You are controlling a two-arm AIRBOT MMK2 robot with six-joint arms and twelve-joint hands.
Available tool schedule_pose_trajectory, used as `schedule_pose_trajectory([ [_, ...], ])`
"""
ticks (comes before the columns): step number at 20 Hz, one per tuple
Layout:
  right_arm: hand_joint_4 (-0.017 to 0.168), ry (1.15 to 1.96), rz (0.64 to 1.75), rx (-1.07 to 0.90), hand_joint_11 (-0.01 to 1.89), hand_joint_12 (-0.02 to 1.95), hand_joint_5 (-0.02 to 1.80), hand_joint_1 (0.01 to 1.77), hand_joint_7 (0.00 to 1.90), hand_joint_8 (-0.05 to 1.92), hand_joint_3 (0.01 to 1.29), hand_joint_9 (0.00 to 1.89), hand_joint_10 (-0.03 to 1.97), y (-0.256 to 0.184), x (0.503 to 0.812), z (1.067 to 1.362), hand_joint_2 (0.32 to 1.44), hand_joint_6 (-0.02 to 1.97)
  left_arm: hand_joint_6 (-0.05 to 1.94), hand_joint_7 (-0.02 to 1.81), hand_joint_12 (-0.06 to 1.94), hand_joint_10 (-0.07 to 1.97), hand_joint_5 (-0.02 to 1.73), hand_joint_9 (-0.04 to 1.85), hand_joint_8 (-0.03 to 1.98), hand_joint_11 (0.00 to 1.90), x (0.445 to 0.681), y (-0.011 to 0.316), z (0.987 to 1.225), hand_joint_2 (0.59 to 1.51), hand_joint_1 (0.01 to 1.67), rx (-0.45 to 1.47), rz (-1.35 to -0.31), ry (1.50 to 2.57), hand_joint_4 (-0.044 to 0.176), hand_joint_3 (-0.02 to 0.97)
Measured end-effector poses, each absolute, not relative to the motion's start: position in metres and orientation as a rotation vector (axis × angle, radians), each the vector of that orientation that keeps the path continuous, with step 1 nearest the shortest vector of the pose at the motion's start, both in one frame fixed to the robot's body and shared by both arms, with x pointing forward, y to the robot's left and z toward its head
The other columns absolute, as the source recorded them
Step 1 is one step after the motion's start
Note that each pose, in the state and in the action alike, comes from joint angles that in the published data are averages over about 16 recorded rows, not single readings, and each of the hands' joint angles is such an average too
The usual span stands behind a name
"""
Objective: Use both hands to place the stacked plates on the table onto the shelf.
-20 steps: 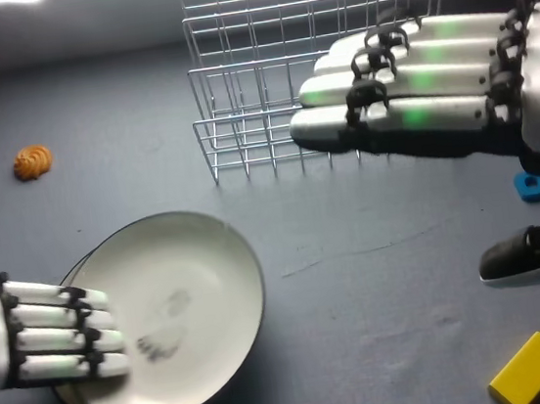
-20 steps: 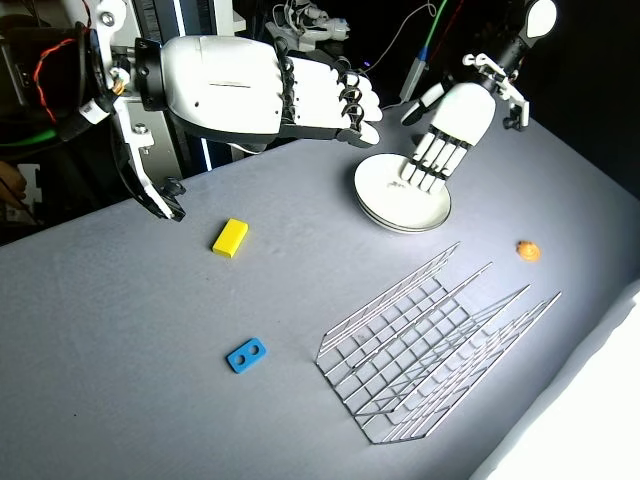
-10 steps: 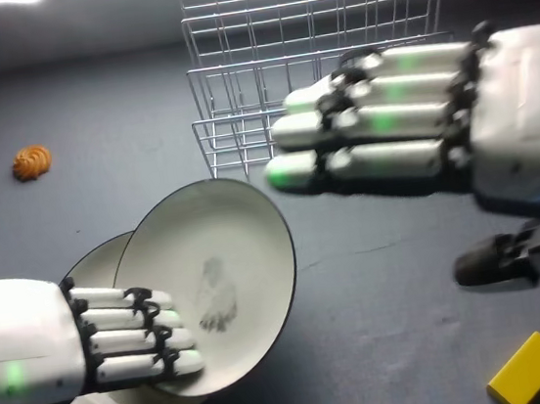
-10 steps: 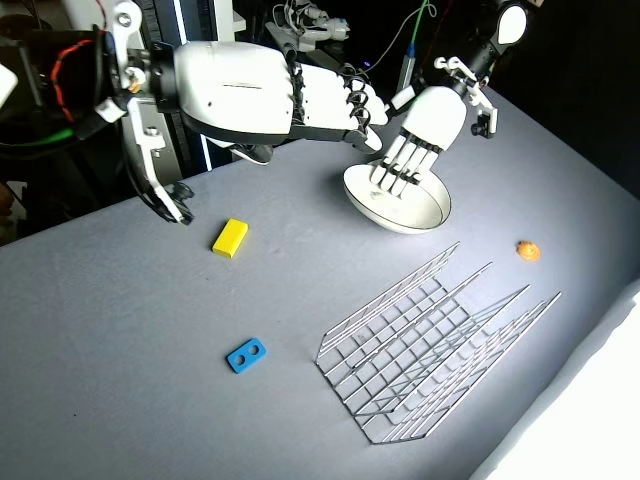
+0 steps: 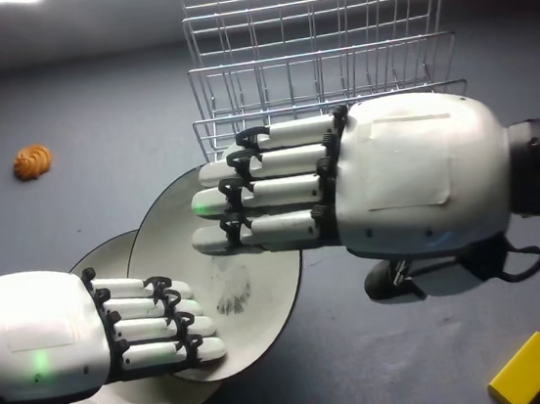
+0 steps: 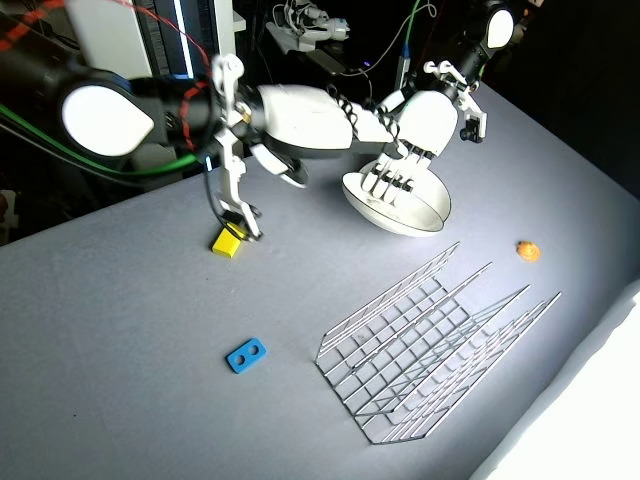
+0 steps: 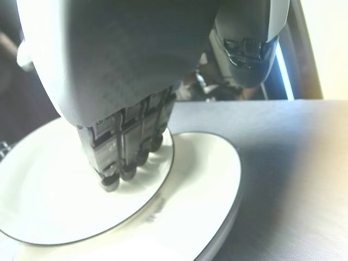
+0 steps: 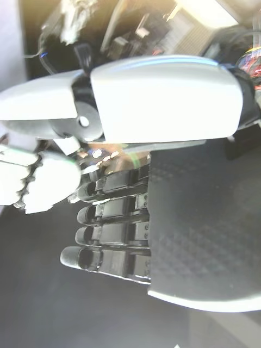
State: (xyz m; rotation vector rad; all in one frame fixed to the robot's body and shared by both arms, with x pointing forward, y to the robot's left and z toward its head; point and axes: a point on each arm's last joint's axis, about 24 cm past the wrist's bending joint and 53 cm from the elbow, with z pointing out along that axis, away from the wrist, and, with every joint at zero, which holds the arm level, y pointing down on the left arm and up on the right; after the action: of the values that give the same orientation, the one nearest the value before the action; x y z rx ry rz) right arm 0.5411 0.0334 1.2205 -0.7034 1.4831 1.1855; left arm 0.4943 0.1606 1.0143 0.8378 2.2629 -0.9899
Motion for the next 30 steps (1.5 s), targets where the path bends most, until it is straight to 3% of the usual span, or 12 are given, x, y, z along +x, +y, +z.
schedule_pose_trajectory([
  [16,0.002,1.485,1.102,-0.760,0.01,0.79,0.24,1.14,0.17,0.02,0.01,0.15,0.01,0.079,0.578,1.180,0.99,0.03,-0.02,-0.01,0.01,0.01,-0.01,0.01,-0.01,0.02,0.496,0.157,1.015,1.143,0.02,0.817,-0.995,2.261,-0.003,0.021],
  [23,0.001,1.480,1.105,-0.765,0.13,1.08,0.46,1.08,0.46,0.02,0.02,0.41,0.07,0.090,0.582,1.171,1.03,0.09,-0.02,-0.01,0.01,0.01,-0.01,0.01,-0.01,0.02,0.497,0.157,1.015,1.146,0.02,0.815,-0.999,2.259,-0.003,0.021],
  [30,0.010,1.451,1.120,-0.773,0.43,1.26,0.70,1.07,0.78,0.18,0.01,0.77,0.12,0.096,0.580,1.171,1.03,0.42,-0.01,0.00,0.01,0.01,-0.01,0.01,-0.01,0.02,0.503,0.158,1.019,1.143,0.02,0.804,-0.999,2.247,-0.003,0.021],
])
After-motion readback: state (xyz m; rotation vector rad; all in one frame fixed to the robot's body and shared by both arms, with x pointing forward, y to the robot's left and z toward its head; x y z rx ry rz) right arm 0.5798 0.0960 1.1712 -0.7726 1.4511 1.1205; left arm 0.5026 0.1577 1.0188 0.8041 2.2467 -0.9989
